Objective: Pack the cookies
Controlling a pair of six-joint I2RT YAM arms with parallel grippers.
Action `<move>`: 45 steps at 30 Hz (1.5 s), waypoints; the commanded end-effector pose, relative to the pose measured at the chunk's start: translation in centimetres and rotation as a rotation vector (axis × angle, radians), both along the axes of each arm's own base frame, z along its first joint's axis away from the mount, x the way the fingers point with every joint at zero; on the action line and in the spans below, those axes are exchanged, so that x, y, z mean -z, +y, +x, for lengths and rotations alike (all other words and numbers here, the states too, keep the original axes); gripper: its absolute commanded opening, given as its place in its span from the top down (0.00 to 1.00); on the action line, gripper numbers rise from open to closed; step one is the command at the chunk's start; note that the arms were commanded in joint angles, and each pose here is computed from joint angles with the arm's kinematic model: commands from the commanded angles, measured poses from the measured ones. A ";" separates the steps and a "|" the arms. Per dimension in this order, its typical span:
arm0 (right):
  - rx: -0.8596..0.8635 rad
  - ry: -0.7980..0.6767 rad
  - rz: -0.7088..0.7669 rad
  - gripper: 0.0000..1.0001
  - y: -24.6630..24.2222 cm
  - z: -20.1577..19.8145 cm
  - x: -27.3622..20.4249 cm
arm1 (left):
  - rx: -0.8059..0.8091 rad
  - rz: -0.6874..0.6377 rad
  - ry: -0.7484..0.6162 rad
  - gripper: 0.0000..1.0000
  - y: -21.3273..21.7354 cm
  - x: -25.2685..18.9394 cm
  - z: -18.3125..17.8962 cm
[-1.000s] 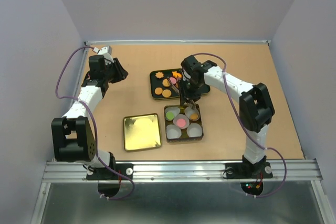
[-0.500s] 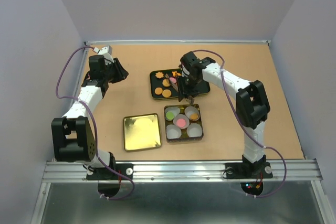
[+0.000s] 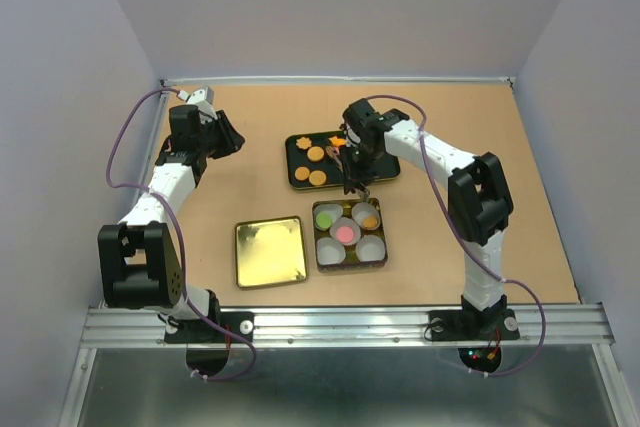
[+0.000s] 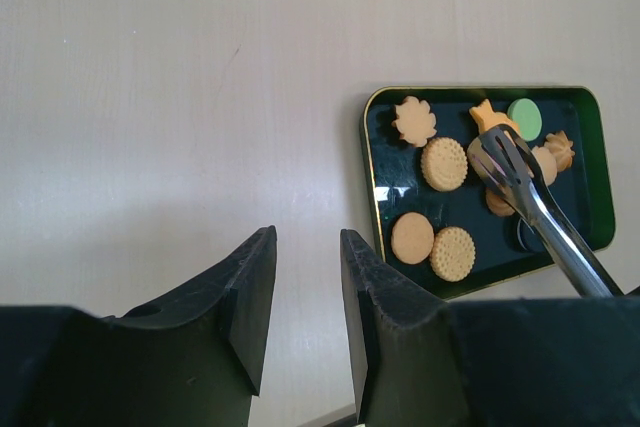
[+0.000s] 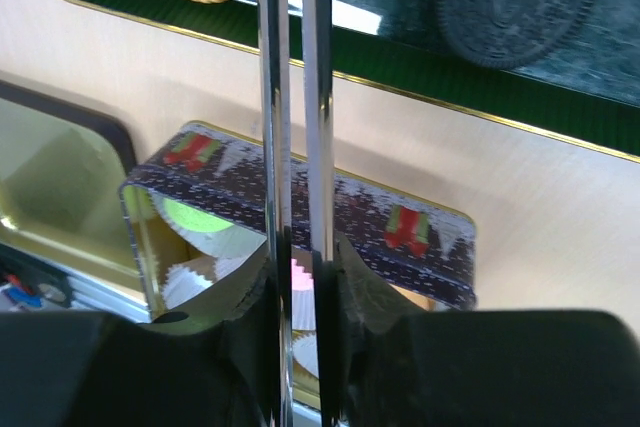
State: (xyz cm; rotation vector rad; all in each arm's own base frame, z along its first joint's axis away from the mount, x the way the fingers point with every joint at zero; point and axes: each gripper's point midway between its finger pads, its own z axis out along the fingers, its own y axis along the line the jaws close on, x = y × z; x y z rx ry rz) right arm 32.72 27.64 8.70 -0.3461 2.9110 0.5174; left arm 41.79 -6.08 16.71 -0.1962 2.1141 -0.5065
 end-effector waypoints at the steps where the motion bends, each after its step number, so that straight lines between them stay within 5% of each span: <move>1: 0.018 -0.091 -0.006 0.75 -0.8 1.1 -3.4 | 0.014 -0.007 -0.062 0.57 -0.4 -2.1 0.4; 23: 0.079 -0.208 -0.032 0.85 -3.4 2.5 -8.3 | 0.010 -0.007 -0.057 0.58 -0.3 -1.9 0.4; 30: 0.067 -0.145 -0.012 0.62 -3.0 1.5 -7.0 | 0.013 -0.008 -0.059 0.57 -0.4 -2.0 0.4; 45: 0.032 -0.011 0.048 0.52 -2.0 -1.0 -4.4 | 0.011 -0.009 -0.061 0.57 -0.3 -2.1 0.4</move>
